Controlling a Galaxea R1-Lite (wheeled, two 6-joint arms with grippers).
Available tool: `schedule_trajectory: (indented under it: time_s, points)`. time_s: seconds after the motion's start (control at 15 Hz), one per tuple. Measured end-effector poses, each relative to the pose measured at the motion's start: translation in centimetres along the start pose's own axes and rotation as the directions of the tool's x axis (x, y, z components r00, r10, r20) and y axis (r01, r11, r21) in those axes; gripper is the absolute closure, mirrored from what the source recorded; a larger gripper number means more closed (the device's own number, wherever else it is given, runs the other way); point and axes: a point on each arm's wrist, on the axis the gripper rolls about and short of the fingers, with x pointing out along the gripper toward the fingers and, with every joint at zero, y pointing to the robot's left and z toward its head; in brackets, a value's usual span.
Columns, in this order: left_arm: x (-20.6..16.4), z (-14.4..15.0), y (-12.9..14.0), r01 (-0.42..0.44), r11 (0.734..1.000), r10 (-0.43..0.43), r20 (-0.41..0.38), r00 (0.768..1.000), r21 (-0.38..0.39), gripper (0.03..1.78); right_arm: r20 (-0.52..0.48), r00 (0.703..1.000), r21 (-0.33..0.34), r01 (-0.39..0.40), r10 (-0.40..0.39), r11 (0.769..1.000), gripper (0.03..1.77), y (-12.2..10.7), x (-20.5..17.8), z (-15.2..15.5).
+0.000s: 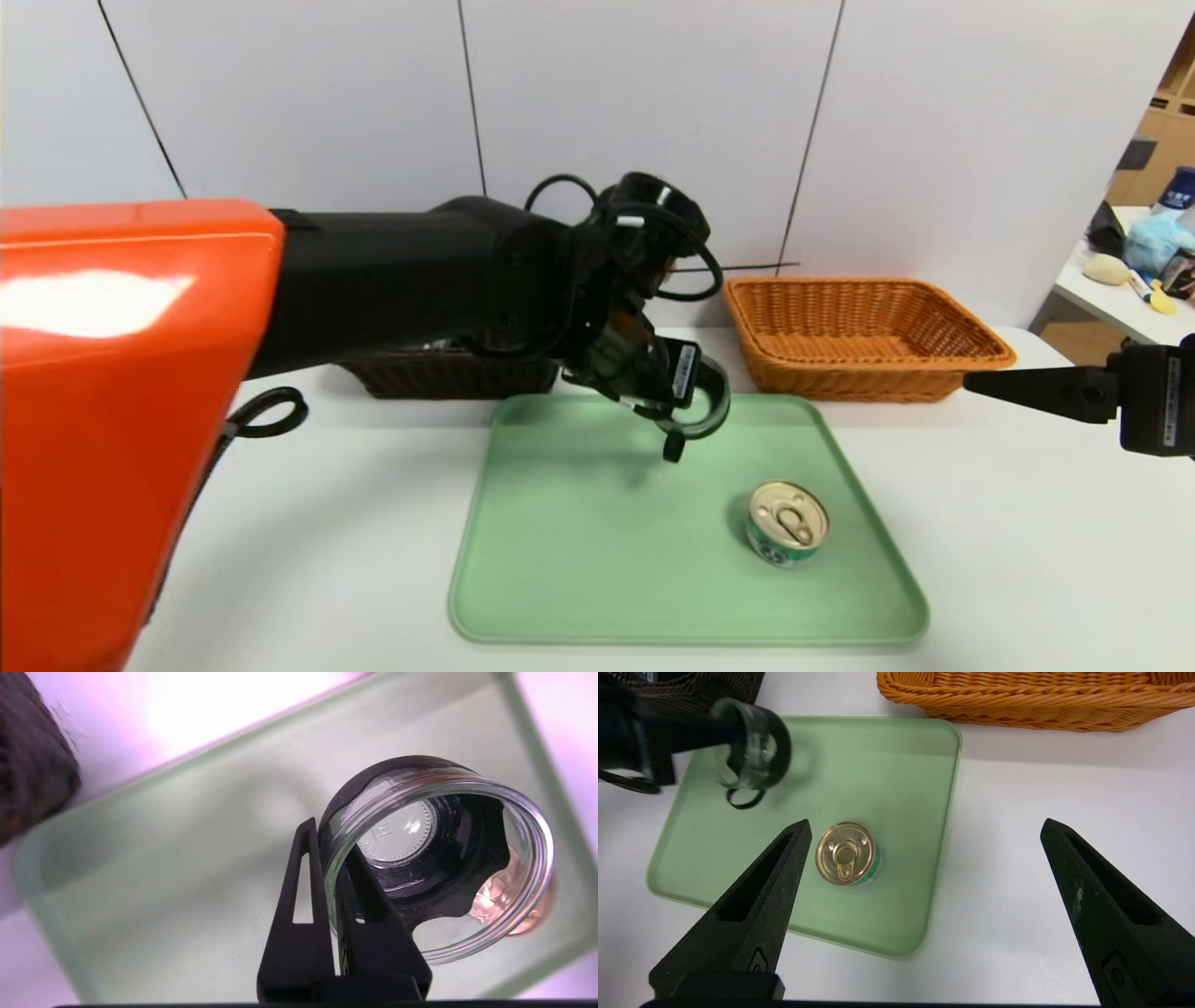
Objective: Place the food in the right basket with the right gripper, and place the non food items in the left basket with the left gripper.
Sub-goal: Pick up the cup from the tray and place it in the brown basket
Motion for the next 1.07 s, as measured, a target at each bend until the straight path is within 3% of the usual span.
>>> schedule_trajectory:
  time_s: [0.27,0.47,0.6,0.87,1.07]
  points:
    - [-5.9,2.5,0.3,0.115,0.991,-0.103,0.154,0.983,-0.072,1.70,-0.004,1.000,-0.001,-0.001,0.001,1.000,0.10,0.0,-0.2,-0.3]
    - [-8.1,4.2,3.3,0.093,0.987,-0.060,0.243,0.968,-0.129,1.70,-0.005,1.000,-0.001,-0.001,0.001,1.000,0.10,0.0,-0.3,-0.5]
    - [-8.6,5.2,6.7,0.043,0.982,0.012,0.284,0.959,-0.185,1.70,-0.005,1.000,-0.001,-0.001,0.001,1.000,0.10,0.0,-0.4,-0.7]
    - [-8.1,6.0,13.1,-0.031,0.960,0.113,0.284,0.952,-0.279,1.70,-0.003,1.000,-0.002,-0.002,0.002,1.000,0.10,0.0,-0.5,-0.8]
    - [-6.2,5.8,16.3,-0.084,0.941,0.170,0.242,0.955,-0.328,1.70,-0.003,1.000,-0.003,-0.003,0.003,1.000,0.10,0.0,-0.5,-0.8]
